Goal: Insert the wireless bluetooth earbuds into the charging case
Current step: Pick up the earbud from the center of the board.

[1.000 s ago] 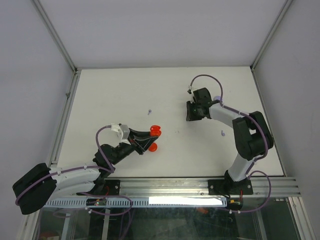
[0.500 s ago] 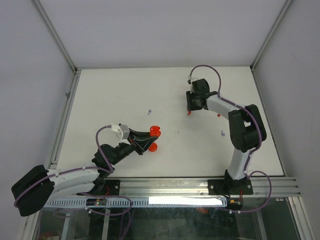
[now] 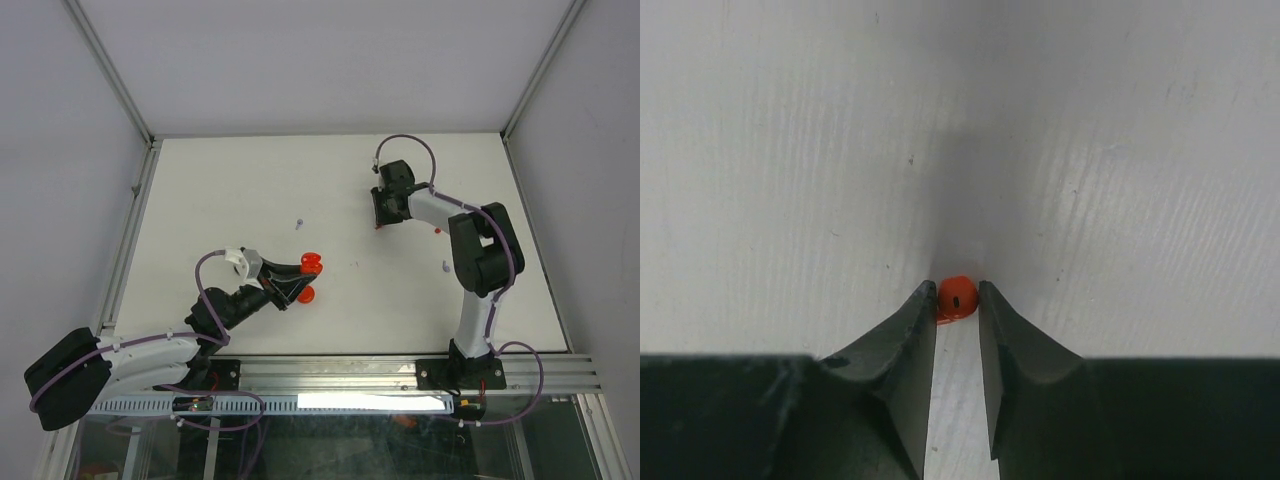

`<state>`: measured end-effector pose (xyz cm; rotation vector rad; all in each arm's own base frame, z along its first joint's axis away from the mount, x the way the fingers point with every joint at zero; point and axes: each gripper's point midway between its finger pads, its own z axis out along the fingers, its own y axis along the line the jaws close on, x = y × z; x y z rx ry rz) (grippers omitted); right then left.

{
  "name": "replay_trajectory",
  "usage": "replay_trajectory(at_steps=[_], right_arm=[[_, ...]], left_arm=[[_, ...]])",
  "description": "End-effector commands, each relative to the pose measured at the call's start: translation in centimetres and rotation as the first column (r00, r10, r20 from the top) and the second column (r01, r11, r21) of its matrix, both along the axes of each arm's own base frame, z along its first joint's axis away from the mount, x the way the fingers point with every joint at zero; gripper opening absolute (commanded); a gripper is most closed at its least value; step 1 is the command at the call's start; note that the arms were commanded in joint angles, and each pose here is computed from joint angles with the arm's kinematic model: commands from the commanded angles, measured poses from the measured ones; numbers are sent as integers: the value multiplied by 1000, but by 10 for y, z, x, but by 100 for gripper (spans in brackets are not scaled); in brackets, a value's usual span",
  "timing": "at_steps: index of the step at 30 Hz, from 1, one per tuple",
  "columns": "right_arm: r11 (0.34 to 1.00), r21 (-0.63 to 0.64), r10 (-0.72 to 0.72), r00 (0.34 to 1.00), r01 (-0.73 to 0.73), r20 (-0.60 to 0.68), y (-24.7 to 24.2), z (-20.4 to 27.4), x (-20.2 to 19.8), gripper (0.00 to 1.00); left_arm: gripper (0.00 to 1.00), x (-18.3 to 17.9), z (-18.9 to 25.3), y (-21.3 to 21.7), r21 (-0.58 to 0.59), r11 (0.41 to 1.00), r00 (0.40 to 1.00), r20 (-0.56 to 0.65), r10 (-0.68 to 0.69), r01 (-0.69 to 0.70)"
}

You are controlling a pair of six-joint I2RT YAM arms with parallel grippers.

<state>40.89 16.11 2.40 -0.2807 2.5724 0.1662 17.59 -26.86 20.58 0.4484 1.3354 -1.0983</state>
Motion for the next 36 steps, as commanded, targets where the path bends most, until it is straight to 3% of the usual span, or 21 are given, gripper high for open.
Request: replay_trajectory(at_steps=[1,8,16,27,36], right_arm=[[999,-44,18,1000,-18,0,-1,-1,3,26],[995,-90,40,998,-44,-41,-2,-8,-9,25],[993,-96,68,997,-70,-21,5,7,-20,16],[991,-17,137,973,-136,184,32,86,-46,12],[968,44,206,883,-247,423,53,165,-77,10]], left_arm=[[0,0,17,0,-46,999,1000,26,-4,5],[0,-1,12,-2,-39,999,1000,14,-16,17],[1,0,10,-2,-36,999,1000,16,-11,11],[0,4,18,2,-70,997,1000,15,18,-17],[0,9,27,3,-111,993,999,-6,41,-42]])
